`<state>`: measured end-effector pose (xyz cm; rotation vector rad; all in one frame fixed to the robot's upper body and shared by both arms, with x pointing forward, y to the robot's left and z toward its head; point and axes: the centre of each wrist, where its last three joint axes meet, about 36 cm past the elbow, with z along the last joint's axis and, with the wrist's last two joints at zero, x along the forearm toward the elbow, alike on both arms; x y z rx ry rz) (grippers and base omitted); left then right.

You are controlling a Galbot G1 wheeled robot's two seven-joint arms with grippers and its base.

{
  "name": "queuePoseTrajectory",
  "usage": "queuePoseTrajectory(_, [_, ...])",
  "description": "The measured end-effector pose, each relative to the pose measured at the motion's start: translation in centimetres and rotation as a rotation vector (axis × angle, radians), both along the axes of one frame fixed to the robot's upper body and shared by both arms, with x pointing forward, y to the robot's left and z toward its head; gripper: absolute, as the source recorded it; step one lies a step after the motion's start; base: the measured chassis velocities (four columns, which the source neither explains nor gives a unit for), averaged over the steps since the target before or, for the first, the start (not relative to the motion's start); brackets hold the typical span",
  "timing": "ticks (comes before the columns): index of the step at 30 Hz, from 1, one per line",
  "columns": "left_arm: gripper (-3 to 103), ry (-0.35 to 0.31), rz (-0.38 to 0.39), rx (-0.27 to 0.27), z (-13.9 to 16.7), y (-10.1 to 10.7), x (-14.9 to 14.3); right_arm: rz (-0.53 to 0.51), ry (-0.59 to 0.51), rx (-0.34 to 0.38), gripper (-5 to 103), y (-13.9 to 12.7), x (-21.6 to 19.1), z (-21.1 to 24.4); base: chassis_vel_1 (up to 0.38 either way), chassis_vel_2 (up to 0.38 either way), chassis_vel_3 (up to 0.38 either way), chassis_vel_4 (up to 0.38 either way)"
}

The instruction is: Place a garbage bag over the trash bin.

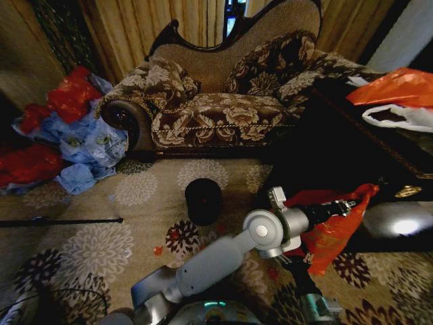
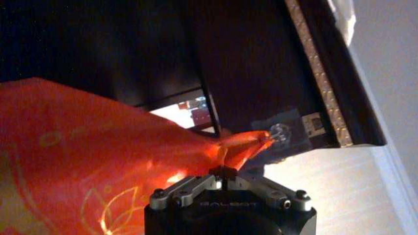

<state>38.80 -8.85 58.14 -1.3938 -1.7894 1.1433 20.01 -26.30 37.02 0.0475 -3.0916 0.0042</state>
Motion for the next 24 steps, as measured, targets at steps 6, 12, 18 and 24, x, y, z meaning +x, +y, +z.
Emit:
queuePoseTrajectory(6, [0, 0.03, 0.015, 0.047, -0.2, 0.9, 0.0, -0.003, -0.001, 0.0, 100, 0.0, 0.0, 0.0, 0.0, 0.0, 0.0, 0.0])
queuePoseTrajectory(12, [0, 0.041, 0.039, 0.061, -0.5, 2.4, 0.1, -0.004, 0.001, -0.002, 100, -0.1, -0.2, 0.0, 0.0, 0.0, 0.0, 0.0])
queuePoseTrajectory(18, [0, 0.044, 0.079, 0.086, -0.9, 4.8, 0.6, -0.005, 0.001, -0.005, 100, -0.3, -0.2, 0.0, 0.0, 0.0, 0.0, 0.0])
queuePoseTrajectory(24, [0, 0.048, 0.109, 0.097, -1.4, 6.7, 0.9, -0.006, 0.001, -0.004, 100, -0.3, -0.2, 0.1, 0.0, 0.0, 0.0, 0.0])
